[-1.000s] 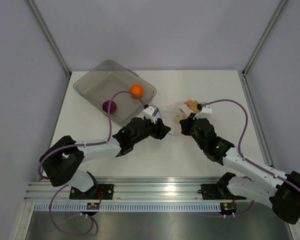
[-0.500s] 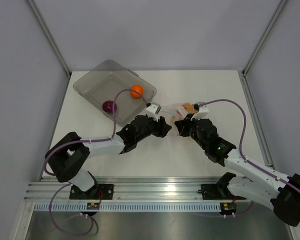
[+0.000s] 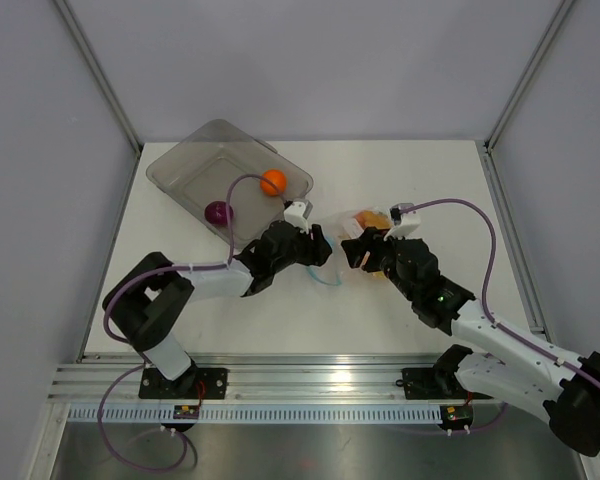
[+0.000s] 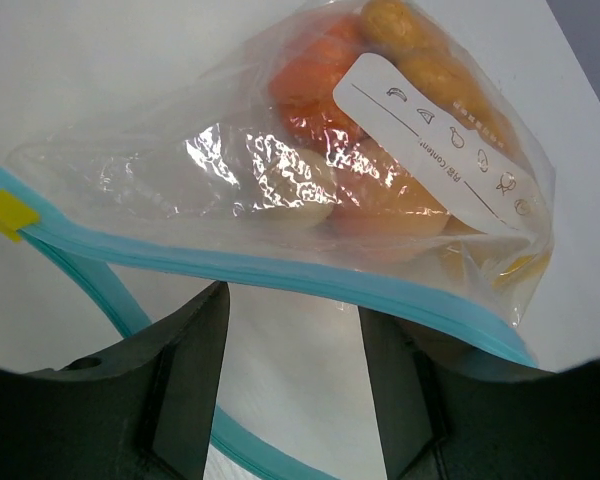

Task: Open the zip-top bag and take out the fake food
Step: Pick up the fake vegetable from the zipper food storage bag.

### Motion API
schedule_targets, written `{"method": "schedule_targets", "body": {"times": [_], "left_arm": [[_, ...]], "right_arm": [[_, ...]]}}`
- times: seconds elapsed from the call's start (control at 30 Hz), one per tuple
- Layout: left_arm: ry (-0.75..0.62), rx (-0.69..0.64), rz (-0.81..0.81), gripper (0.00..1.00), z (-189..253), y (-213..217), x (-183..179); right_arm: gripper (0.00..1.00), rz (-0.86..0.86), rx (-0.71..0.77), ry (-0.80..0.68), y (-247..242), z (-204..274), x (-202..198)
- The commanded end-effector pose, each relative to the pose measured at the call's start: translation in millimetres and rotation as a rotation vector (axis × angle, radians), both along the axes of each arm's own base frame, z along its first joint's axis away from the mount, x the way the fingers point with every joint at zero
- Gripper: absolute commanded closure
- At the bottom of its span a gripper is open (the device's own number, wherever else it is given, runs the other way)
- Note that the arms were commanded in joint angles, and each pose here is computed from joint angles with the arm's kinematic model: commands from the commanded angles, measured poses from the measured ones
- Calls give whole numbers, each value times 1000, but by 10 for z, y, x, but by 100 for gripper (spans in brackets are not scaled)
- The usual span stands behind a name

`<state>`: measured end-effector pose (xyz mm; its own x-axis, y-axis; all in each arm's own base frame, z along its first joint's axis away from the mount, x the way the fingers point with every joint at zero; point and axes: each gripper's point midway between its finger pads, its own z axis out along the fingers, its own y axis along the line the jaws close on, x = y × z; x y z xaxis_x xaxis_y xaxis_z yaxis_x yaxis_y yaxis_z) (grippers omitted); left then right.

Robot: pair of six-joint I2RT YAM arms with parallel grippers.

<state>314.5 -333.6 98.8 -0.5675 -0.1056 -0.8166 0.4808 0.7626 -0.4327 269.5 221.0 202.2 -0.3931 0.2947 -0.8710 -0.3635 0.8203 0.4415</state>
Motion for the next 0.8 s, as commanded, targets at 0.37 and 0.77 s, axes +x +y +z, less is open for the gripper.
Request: {"method": "schedule_targets", "body": {"times": [0.37,0.77], "left_arm": [[24,-35,-21,38,34,-167,115],[28,-33,-1,30,81,-90,138]], "right_arm": [[16,-522,-141,172,-921,-407,427],[14,-630,-70,210,-1342,-502,689]]}}
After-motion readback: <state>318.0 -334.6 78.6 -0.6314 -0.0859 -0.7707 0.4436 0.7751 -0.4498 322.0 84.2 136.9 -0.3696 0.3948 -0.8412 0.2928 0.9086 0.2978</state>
